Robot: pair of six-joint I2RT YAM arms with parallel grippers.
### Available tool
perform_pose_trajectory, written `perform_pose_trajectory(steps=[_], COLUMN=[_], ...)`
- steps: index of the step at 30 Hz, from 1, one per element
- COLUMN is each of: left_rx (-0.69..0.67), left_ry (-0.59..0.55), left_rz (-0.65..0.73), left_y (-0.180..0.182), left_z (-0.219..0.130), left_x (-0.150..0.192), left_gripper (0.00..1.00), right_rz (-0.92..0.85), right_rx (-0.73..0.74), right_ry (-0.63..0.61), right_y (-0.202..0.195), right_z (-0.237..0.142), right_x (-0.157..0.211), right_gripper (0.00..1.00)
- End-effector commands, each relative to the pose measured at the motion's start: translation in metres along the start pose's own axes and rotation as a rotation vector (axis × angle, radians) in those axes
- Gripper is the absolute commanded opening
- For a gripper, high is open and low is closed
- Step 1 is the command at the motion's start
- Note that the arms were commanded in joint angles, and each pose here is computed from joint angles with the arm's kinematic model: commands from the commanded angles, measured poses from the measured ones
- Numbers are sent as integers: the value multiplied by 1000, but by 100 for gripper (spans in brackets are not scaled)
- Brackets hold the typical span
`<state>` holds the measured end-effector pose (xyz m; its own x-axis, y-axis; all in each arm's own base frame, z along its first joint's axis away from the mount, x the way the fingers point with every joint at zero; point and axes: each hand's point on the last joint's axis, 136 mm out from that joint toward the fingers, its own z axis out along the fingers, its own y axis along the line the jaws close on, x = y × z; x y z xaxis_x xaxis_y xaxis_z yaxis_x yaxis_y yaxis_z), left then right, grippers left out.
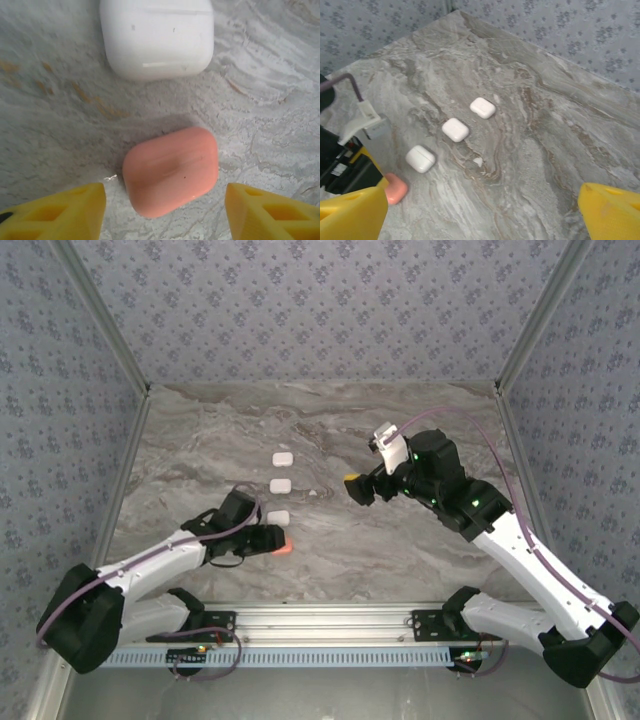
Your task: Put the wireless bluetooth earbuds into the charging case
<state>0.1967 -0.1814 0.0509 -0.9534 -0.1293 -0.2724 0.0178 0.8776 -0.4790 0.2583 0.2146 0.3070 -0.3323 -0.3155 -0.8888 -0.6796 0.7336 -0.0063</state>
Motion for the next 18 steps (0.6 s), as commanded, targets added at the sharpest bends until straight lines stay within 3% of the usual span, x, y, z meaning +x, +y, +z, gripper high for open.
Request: perform_pose_trajectory(steps=[1,7,13,18], left_rx=[-6,-65,-274,-415], left_ry=[-113,-350,-677,-1004], left_rz=[61,118,105,80], left_y=[-12,-13,19,47], left_z=[-21,-60,-128,-175], left_x=[-33,-97,-172,-201], left_gripper=[67,77,86,91], right_rz=[36,254,482,352], right_rx=[134,459,764,828], right_ry=[5,-45,-175,-127], right_y=[-27,-106,-182,-203], right_z=[-5,-18,-52,-47], right_x=[10,48,94,130], right_gripper=[100,100,100,100])
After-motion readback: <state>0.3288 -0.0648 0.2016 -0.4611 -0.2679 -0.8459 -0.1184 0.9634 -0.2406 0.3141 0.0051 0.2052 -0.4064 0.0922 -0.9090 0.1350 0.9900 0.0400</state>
